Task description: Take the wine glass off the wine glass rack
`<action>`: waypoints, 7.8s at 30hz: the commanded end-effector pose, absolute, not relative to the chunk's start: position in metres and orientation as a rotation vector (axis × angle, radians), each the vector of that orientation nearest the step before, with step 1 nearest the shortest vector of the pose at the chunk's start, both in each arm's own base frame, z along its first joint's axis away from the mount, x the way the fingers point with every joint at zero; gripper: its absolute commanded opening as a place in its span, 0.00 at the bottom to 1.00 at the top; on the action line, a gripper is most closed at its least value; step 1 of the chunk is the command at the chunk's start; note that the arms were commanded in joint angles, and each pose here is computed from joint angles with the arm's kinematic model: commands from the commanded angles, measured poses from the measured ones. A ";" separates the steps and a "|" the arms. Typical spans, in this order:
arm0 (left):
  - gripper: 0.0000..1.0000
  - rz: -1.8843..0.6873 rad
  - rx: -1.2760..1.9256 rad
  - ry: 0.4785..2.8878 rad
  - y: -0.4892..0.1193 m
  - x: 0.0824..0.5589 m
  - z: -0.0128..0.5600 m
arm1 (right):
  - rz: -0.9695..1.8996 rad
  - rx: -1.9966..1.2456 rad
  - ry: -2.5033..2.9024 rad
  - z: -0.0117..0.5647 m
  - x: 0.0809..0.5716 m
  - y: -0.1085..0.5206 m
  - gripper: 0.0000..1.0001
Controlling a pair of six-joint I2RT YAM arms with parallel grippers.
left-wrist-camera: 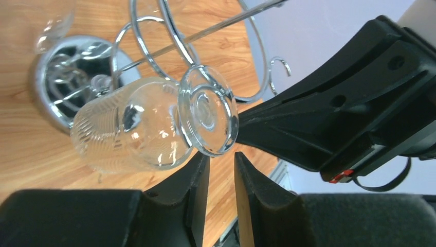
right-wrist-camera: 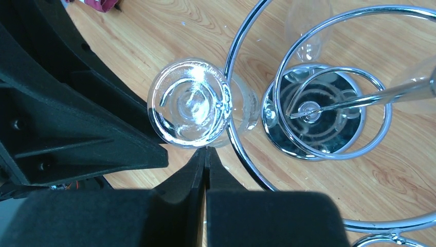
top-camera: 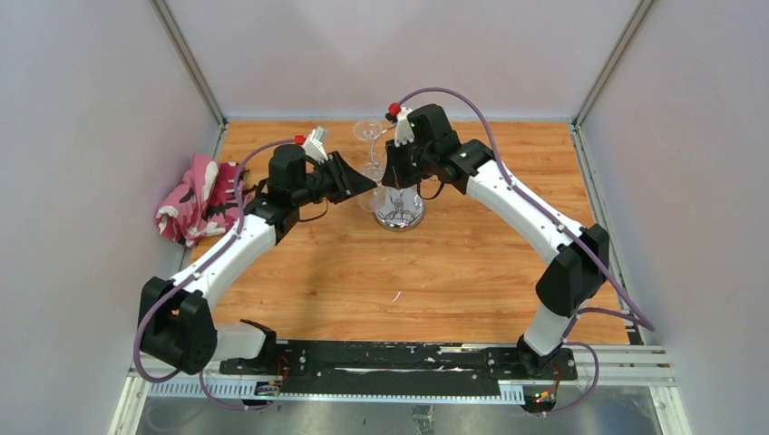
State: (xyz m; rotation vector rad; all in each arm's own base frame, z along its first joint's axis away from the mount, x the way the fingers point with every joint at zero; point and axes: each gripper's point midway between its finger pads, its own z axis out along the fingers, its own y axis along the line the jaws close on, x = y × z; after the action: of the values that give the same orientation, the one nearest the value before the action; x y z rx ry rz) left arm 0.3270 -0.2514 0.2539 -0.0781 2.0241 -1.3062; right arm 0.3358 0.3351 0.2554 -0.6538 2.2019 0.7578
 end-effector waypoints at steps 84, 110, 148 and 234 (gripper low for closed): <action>0.38 -1.134 -0.074 1.866 -0.231 0.337 0.303 | 0.801 -0.696 2.161 0.255 0.337 0.351 0.00; 0.40 -1.116 -0.150 1.938 -0.235 0.349 0.269 | 0.818 -0.707 2.177 0.247 0.338 0.356 0.00; 0.41 -1.095 -0.209 1.917 -0.227 0.350 0.260 | 0.519 -0.614 2.183 0.258 0.384 0.326 0.00; 0.29 -1.196 -0.162 1.842 -0.249 0.355 0.301 | 0.535 -0.596 2.192 0.259 0.364 0.328 0.00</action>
State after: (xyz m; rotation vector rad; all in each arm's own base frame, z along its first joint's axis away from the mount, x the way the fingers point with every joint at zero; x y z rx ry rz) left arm 0.3563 -0.2383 0.2776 -0.2305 1.9104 -1.1453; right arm 0.3753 0.3343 0.2645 -0.6082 2.1335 0.6025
